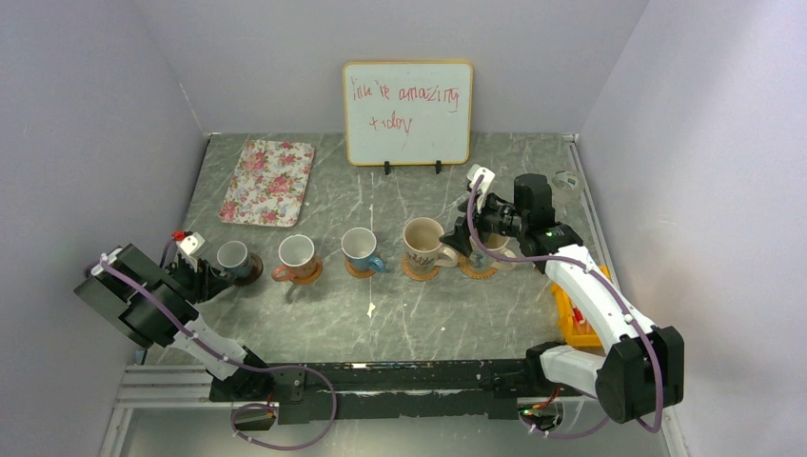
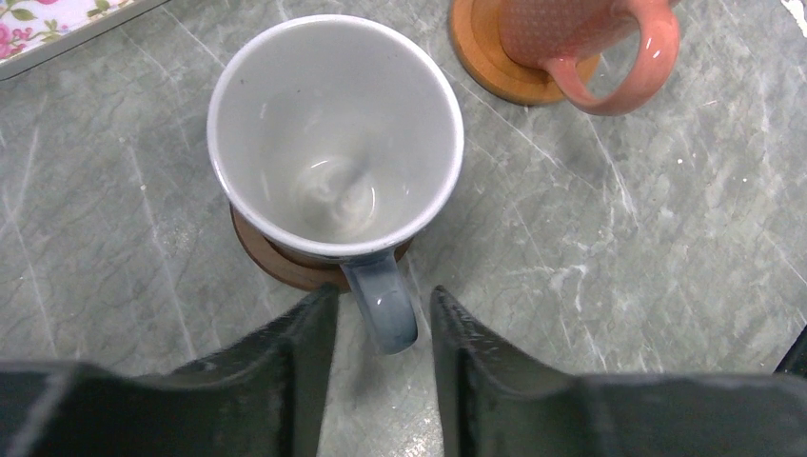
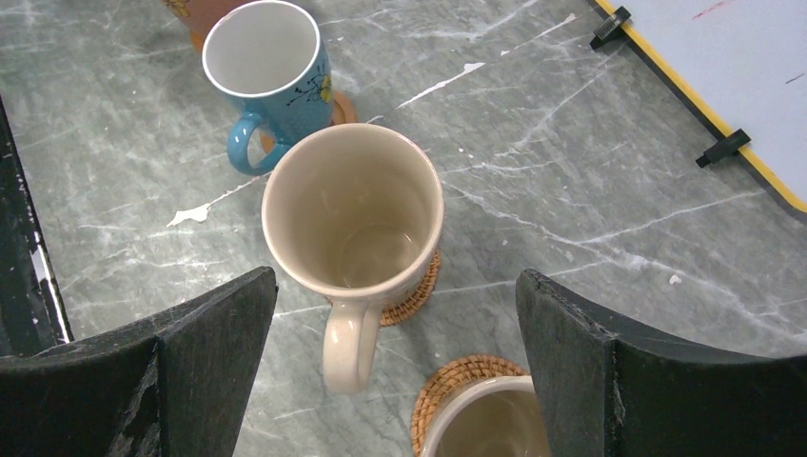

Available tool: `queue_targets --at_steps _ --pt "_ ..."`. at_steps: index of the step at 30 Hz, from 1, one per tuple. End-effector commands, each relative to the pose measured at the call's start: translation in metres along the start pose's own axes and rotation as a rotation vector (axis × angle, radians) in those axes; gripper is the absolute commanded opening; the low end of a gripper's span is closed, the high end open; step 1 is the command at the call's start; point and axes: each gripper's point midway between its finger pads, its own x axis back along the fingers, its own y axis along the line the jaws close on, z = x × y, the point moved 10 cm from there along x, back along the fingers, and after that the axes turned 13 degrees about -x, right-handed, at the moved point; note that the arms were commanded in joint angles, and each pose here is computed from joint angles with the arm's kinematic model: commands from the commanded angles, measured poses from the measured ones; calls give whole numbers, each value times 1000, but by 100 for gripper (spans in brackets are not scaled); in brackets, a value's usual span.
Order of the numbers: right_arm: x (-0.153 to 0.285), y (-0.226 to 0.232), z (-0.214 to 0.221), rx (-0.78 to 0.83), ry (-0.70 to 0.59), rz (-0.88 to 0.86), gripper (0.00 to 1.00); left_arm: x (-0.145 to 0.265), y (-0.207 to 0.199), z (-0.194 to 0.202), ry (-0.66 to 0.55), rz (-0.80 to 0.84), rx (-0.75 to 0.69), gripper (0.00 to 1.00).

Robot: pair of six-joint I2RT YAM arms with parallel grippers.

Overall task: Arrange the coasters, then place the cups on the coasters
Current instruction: Place the cup on the coaster, then reset both arms

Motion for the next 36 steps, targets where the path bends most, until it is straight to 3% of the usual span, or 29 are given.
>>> queue_targets --at_steps 1,4,7,13,21,36 --pt "4 4 -10 29 -50 -23 100 9 2 -19 -69 -34 -51 54" --pt "4 4 -10 28 -50 -24 100 12 2 -22 -69 -35 -57 69" --pt "4 4 -10 28 -50 -24 100 16 3 -24 -65 -48 -62 75" --pt "3 3 -9 25 -46 -23 100 27 5 -32 -72 -76 -74 96" --pt "2 3 -8 12 -41 -33 100 41 7 -54 -91 -113 -89 97" --pt "7 6 -14 30 -59 -12 100 66 -15 -120 -90 -265 -266 96"
